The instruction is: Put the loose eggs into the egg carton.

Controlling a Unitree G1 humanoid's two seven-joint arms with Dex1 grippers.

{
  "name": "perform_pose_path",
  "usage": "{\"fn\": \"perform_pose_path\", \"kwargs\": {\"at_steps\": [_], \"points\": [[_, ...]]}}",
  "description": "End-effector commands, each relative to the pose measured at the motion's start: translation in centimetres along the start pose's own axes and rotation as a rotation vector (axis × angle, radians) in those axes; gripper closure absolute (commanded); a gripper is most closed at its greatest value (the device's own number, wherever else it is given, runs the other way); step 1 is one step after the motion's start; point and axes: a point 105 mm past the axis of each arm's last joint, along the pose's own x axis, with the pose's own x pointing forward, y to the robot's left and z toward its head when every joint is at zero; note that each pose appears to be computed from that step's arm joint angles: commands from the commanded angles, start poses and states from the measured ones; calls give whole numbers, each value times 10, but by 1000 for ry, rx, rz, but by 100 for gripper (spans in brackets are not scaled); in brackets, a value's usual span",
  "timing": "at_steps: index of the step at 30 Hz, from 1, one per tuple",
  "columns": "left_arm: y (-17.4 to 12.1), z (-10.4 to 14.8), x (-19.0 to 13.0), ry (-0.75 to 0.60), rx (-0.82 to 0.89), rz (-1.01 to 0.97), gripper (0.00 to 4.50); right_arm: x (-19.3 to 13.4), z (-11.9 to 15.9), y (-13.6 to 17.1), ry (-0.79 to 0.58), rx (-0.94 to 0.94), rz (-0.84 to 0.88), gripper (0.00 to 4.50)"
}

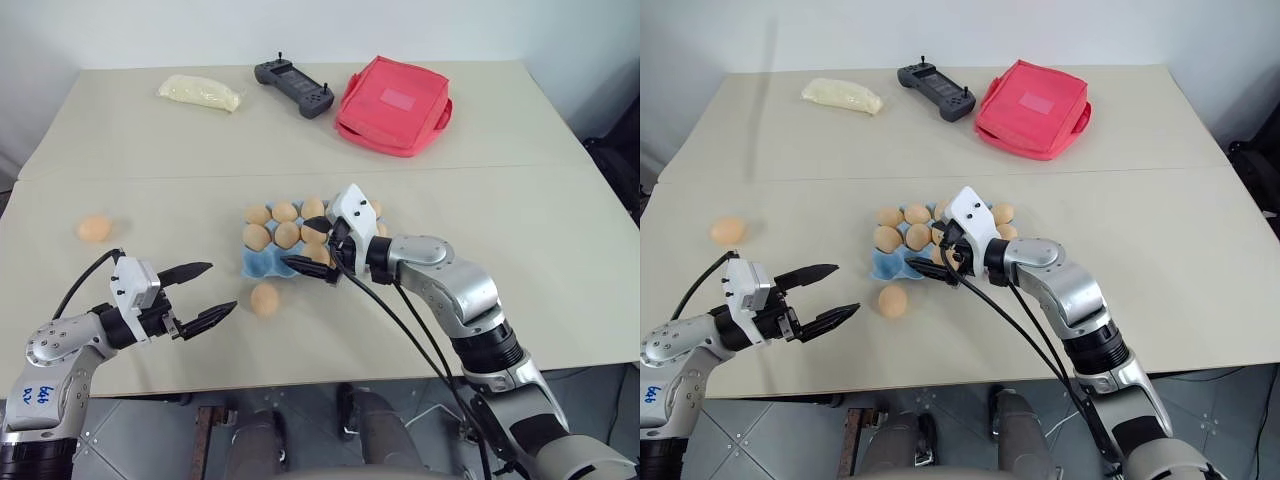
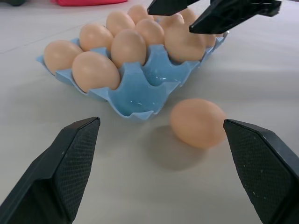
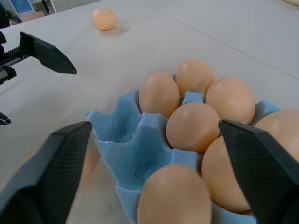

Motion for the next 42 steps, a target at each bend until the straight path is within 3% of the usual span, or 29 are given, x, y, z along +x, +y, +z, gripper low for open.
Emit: {"fn": "perform_pose_path", "kwargs": {"at_steps": [1, 5, 11, 24, 34, 42], "points": [[1, 13, 1, -38, 53, 1, 0, -3, 20, 0, -65, -50, 1, 4], [3, 14, 3, -42, 56, 4, 0, -14, 25, -7, -83, -66, -16, 4], [6, 15, 2, -54, 57, 35, 0, -58, 26, -21, -115, -128, -21, 4], [13, 12, -11, -52, 55, 127, 0, -163, -20, -46, 5, -125, -8, 4], [7, 10, -20, -37, 53, 168, 0, -170, -26, -50, 13, -116, -42, 4], [-18, 19, -2, -16, 23, 184, 0, -162, -20, -49, -4, -126, -21, 4]]}}
